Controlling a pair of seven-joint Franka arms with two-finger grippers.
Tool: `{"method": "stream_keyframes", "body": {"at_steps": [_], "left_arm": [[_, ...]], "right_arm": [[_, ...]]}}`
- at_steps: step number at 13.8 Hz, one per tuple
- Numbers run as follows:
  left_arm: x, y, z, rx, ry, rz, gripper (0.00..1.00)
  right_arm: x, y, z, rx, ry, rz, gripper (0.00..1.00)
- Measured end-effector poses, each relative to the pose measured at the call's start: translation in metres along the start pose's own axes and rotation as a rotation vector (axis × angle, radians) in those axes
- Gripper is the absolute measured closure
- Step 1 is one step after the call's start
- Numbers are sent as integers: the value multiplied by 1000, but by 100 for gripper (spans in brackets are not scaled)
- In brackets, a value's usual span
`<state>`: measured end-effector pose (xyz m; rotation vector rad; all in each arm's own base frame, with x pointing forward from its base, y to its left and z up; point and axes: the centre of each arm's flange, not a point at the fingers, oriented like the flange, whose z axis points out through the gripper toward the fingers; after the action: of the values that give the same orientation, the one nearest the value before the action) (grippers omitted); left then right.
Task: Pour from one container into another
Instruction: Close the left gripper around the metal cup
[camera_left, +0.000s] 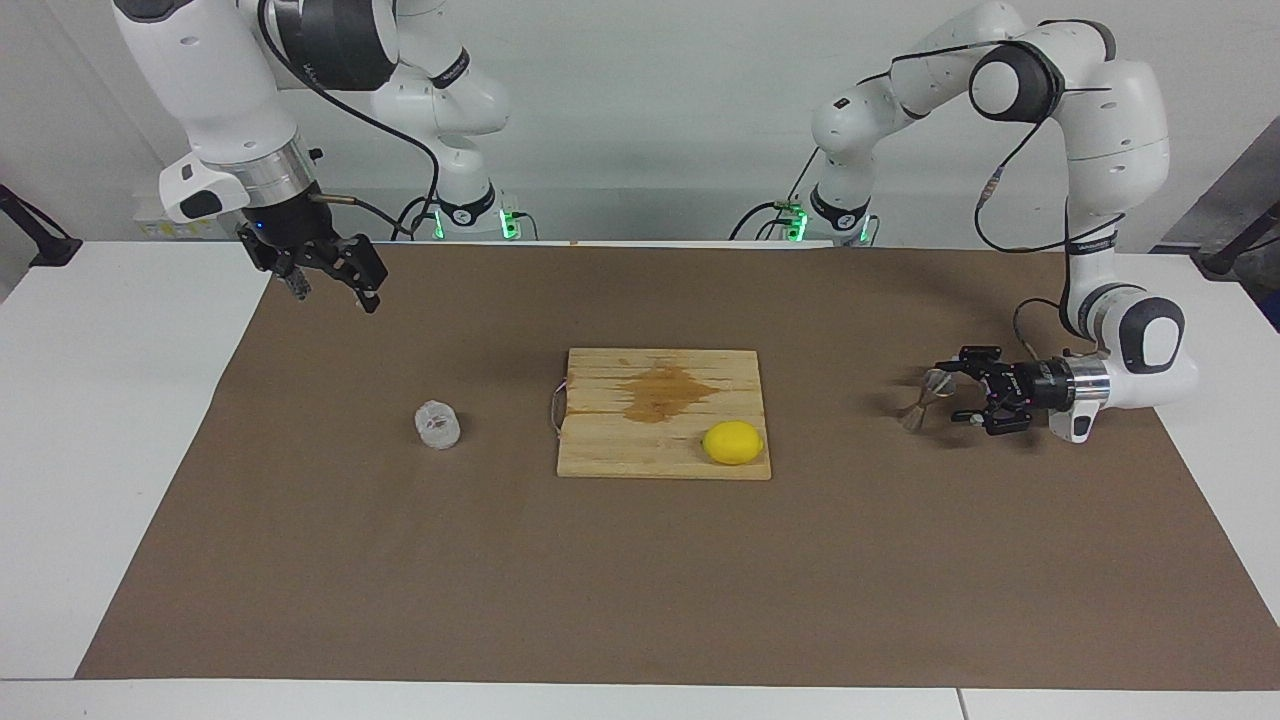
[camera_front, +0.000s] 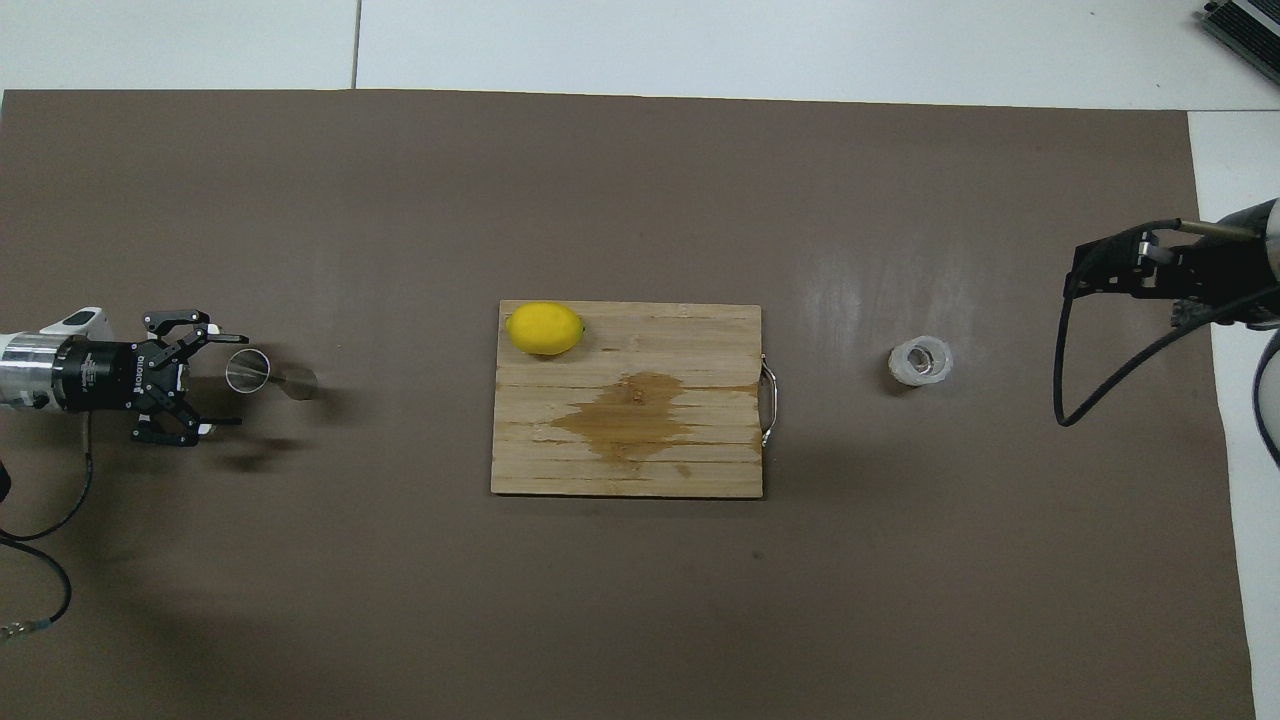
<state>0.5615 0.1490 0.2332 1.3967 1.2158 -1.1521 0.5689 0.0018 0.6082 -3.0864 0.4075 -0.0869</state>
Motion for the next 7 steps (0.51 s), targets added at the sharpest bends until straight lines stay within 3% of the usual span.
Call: {"method": "stream_keyframes", "body": {"at_steps": [7], "left_arm": [[-4,6,10,-3,-24,14,0]], "right_arm": [[0,0,0,0,0,0,0]]}}
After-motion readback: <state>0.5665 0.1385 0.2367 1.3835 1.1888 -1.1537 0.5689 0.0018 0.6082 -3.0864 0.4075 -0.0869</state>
